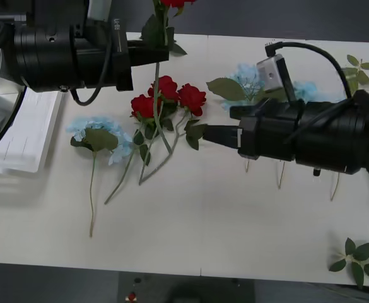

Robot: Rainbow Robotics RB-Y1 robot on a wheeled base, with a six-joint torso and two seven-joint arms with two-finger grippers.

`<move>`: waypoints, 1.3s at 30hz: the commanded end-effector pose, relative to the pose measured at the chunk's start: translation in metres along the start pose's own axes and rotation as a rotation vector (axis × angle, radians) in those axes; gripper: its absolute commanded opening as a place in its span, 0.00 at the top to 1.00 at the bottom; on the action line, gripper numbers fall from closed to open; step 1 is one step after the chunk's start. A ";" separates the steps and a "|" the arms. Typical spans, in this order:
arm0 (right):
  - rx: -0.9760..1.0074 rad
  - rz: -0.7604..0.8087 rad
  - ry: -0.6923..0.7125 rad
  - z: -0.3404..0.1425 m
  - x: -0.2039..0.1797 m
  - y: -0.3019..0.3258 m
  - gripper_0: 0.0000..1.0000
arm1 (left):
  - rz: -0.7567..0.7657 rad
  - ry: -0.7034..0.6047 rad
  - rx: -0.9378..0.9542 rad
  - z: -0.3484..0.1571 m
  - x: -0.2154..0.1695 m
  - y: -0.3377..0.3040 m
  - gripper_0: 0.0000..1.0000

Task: Put the red flowers into the right box and the blue flowers into the left box

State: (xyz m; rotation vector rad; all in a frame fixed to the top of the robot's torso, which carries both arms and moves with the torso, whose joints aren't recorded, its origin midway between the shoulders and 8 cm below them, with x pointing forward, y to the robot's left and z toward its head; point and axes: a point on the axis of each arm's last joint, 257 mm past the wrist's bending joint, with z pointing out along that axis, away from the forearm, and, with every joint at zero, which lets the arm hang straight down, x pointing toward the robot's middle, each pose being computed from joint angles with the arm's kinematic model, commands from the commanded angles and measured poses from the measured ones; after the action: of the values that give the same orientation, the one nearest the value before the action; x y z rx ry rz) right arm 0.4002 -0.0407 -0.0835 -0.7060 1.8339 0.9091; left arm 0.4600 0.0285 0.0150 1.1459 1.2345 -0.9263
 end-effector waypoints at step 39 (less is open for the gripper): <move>-0.030 0.112 -0.178 0.043 -0.024 -0.001 1.00 | -0.086 -0.152 0.019 0.064 0.003 -0.031 0.44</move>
State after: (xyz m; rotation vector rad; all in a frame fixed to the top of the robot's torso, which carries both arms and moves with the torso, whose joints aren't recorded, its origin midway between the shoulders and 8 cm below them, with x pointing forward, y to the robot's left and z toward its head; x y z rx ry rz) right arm 0.4287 -0.0052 -0.0886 -0.5162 1.7435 1.0447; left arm 0.4445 -0.0451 0.0022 1.0376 1.1876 -1.0849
